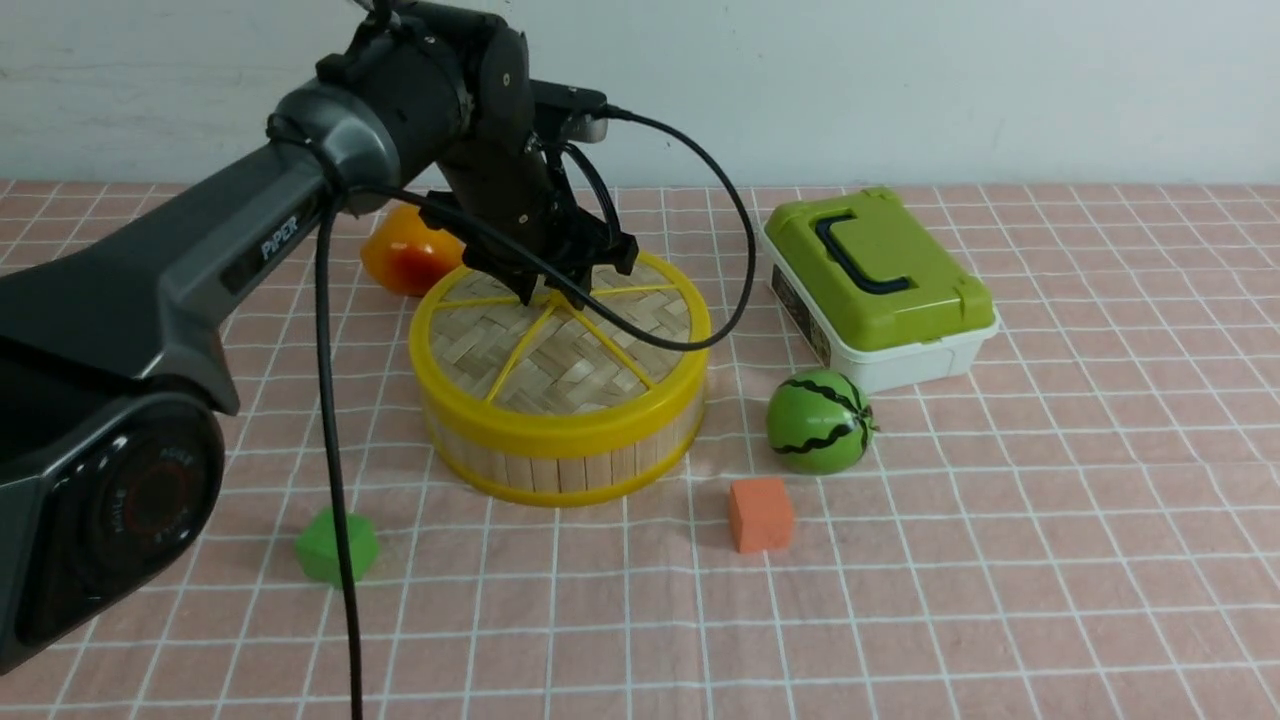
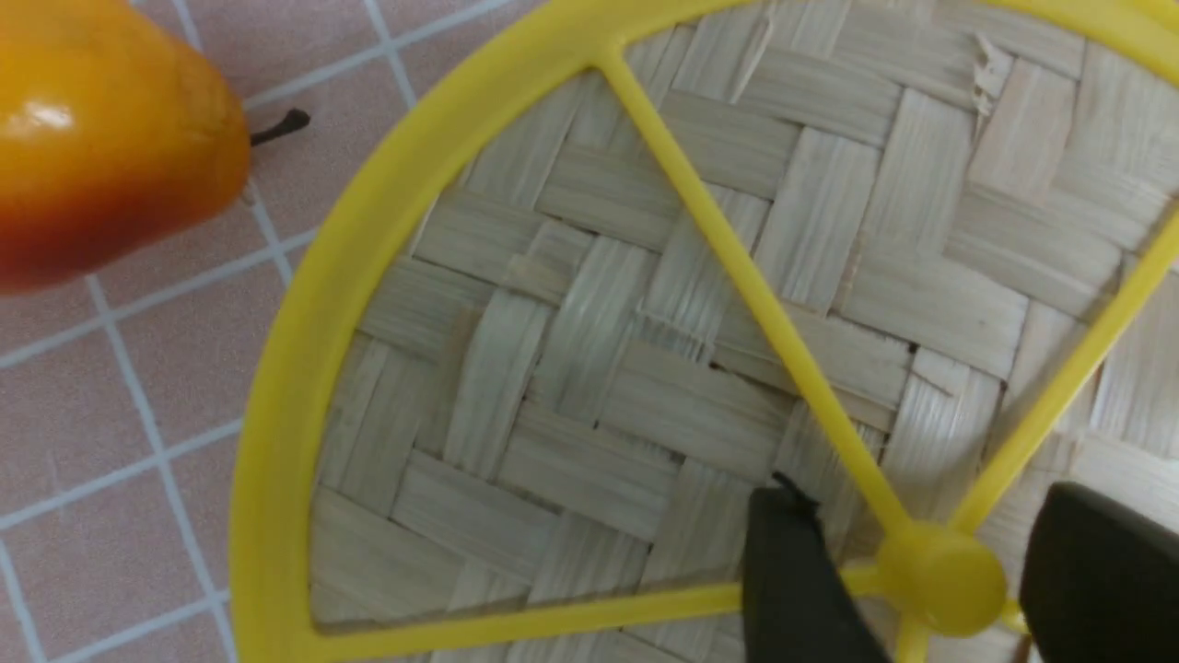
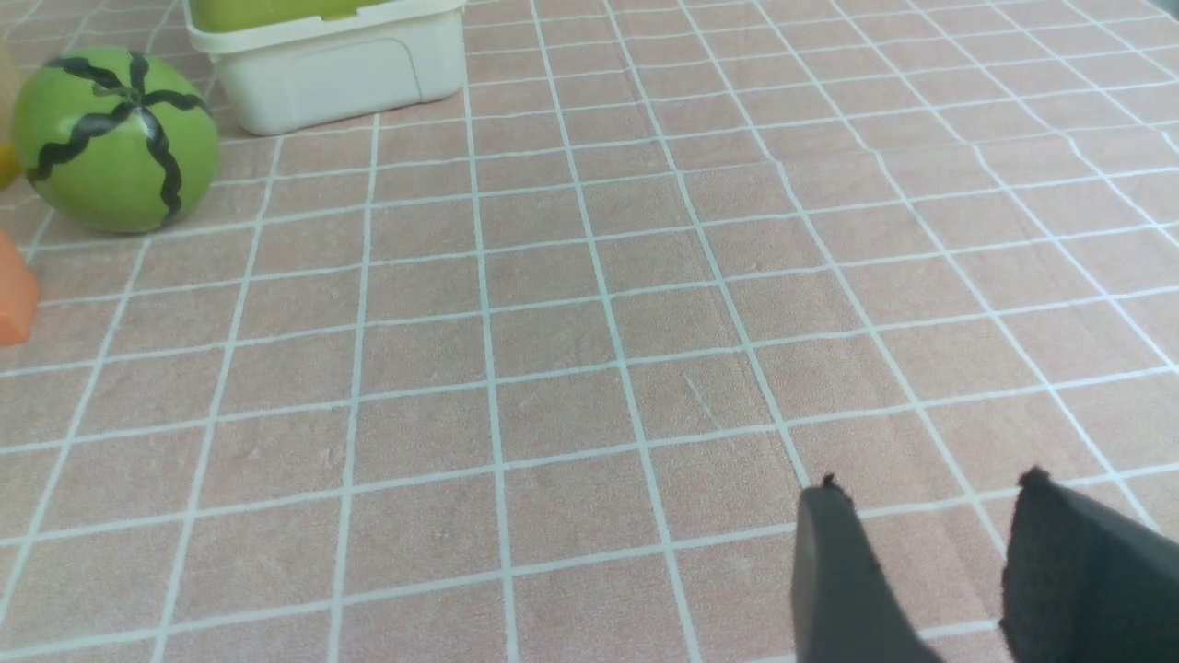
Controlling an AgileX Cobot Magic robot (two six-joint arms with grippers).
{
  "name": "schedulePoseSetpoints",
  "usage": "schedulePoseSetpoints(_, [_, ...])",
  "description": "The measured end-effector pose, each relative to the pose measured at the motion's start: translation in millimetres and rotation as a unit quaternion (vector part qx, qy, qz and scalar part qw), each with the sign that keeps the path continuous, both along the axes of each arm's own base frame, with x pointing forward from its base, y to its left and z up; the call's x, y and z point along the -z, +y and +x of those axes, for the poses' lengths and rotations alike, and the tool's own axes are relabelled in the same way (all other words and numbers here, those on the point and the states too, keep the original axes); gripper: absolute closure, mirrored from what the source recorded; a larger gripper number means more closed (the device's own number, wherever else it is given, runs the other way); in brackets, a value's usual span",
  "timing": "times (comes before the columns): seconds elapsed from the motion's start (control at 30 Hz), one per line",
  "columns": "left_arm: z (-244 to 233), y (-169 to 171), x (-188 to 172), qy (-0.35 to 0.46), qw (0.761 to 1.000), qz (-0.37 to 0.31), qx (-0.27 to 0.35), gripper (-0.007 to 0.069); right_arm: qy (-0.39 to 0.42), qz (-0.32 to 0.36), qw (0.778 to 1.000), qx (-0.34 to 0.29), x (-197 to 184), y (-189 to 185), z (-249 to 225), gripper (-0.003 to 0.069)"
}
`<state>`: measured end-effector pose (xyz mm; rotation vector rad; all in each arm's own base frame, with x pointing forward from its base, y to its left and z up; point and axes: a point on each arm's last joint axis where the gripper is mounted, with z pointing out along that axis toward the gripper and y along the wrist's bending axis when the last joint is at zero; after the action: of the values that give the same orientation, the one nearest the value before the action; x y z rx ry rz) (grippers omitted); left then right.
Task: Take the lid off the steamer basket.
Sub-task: Use the left arm to lift the lid of the steamer, then use the left arm to place the steamer lid on the table
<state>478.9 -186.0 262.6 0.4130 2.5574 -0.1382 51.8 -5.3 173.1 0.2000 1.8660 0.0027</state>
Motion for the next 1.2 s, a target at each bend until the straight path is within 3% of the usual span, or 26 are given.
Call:
schedulePoseSetpoints(0.03, [0,0,0,-0.001,1.000,0.000,0.000,0.0333,0.000,0.000,1.000,0.000,0,0,0,0.0418])
schedulePoseSetpoints(0.17, [0,-1,-1,-0.003,1.000,-0.004,0.001,0.0520,0.000,0.000,1.000,0.000,0,0,0,0.0418])
schedulePoseSetpoints(0.47, [-3,0,-10,-0.004,1.000,-0.018,-0.020,0.0522,0.000,0.000,1.000,0.000,0,0,0,0.0418])
schedulePoseSetpoints(0.57, [-12,3,-33,-0.012,0.999,-0.030,-0.035,0.0522,0.000,0.000,1.000,0.000,0,0,0,0.0418])
schedulePoseSetpoints(0.77, [-52,22,-125,-0.097,0.992,-0.060,-0.048,0.0522,0.000,0.000,1.000,0.000,0,0,0,0.0418])
schedulePoseSetpoints(0.8, [-68,31,-150,-0.116,0.991,-0.050,-0.053,0.0522,0.000,0.000,1.000,0.000,0,0,0,0.0418])
schedulePoseSetpoints(0.97, [-111,70,-210,-0.186,0.978,0.008,-0.090,0.0522,0.000,0.000,1.000,0.000,0,0,0,0.0418])
schedulePoseSetpoints(1.1, [-129,111,-235,-0.208,0.967,0.029,-0.143,0.0522,0.000,0.000,1.000,0.000,0,0,0,0.0418])
schedulePoseSetpoints(1.2, [-129,132,-233,-0.198,0.964,0.035,-0.173,0.0522,0.000,0.000,1.000,0.000,0,0,0,0.0418])
